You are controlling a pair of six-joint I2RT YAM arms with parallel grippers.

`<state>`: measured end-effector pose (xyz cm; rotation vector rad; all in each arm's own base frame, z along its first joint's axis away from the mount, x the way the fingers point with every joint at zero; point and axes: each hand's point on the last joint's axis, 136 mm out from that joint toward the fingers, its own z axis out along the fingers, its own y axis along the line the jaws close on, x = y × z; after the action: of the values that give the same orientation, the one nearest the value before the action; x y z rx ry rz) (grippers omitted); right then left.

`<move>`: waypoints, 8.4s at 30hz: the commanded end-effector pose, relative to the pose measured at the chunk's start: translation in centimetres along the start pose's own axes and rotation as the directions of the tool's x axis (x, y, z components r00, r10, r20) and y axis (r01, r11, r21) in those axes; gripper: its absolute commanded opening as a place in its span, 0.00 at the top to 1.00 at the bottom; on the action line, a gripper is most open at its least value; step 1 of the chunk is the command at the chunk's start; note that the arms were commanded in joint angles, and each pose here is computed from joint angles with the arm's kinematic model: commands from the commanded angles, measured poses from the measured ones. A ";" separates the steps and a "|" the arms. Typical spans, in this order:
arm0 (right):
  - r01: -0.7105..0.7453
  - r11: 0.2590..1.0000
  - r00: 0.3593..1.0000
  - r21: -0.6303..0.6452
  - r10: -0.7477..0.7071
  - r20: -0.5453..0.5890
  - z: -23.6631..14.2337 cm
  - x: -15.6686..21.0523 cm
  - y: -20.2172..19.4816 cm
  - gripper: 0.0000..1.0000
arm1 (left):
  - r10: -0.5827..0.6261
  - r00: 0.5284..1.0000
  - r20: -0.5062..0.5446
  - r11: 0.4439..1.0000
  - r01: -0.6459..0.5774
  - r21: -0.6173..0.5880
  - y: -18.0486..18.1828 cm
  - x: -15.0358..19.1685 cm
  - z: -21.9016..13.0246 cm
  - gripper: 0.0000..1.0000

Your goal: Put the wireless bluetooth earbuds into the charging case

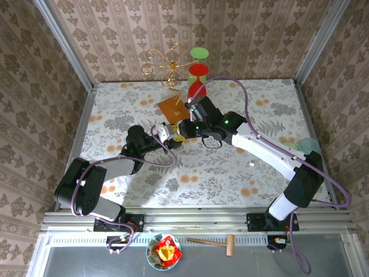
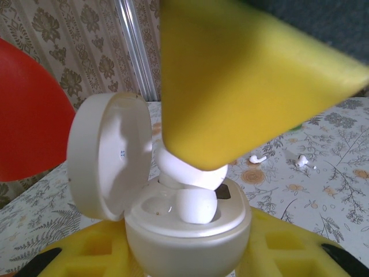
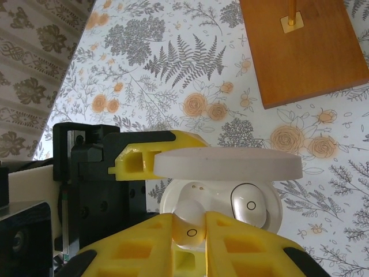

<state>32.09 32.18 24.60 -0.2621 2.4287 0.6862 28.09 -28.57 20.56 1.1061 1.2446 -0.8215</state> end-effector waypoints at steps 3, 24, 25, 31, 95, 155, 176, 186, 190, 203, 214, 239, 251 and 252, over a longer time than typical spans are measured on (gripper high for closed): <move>0.026 0.998 0.999 0.055 -0.025 -0.028 0.2 1.0 -1.0 0.82 | 0.077 0.996 0.055 0.997 -0.077 0.002 0.0 -2.3 0.1 0.74; 0.043 0.999 0.997 0.012 -0.042 -0.065 1.6 1.1 0.2 0.79 | 0.076 0.995 0.069 0.996 -0.078 0.029 -0.6 -2.9 0.1 0.74; 0.042 0.999 0.997 0.010 -0.042 -0.063 1.5 1.1 0.3 0.77 | 0.075 0.995 0.065 0.997 -0.077 0.026 -0.5 -2.8 0.1 0.74; 0.041 0.999 0.999 0.009 -0.041 -0.022 0.2 0.7 0.2 0.60 | 0.077 0.995 0.062 0.997 -0.078 0.019 -0.5 -2.7 0.0 0.74; -0.487 0.523 0.836 -0.699 0.510 -0.201 -2.3 -2.0 0.6 0.69 | 0.024 0.958 0.285 0.998 -0.038 0.045 -0.7 -9.9 0.0 0.74; -0.413 0.878 0.896 0.244 0.343 0.281 3.4 -0.2 -29.7 0.11 | -0.872 0.488 0.022 -0.003 0.040 -0.999 6.5 12.5 -23.6 0.00; -0.151 0.971 0.982 0.187 0.126 0.141 4.8 3.2 -20.2 0.10 | -0.875 0.189 0.445 -0.421 0.155 -0.894 3.8 18.2 -22.6 0.00; -0.148 0.973 0.984 0.176 0.128 0.121 5.5 3.7 -19.6 0.11 | -0.887 0.078 0.456 -0.439 0.165 -0.883 3.6 19.4 -19.9 0.17; -0.150 0.972 0.984 0.181 0.130 0.119 5.5 4.0 -19.8 0.11 | -0.896 0.061 0.441 -0.422 0.197 -0.885 3.4 19.2 -18.6 0.29; -0.150 0.973 0.985 0.176 0.131 0.113 5.5 4.5 -19.7 0.11 | -0.928 0.037 0.370 -0.349 0.255 -0.902 2.8 18.4 -15.1 0.46; -0.158 0.976 0.983 0.147 0.142 0.113 5.5 4.7 -19.3 0.11 | -0.939 0.027 0.343 -0.335 0.158 -0.929 0.6 17.1 -15.2 0.05; -0.168 0.972 0.982 0.163 0.151 0.112 5.6 5.6 -19.9 0.11 | -0.923 -0.029 0.385 -0.386 0.049 -0.921 -2.0 18.9 -14.7 0.32; -0.161 0.974 0.981 0.157 0.142 0.130 4.5 5.2 -19.4 0.11 | -0.916 -0.069 0.396 -0.400 0.065 -0.914 -2.2 19.9 -14.3 0.54; -0.159 0.975 0.981 0.153 0.139 0.134 4.3 5.1 -19.3 0.11 | -0.916 -0.064 0.397 -0.401 0.067 -0.914 -2.1 19.8 -14.3 0.56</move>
<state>36.95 18.16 9.84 0.0240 2.4066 0.5512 25.40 -13.87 1.69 -1.0087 2.7917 -0.0843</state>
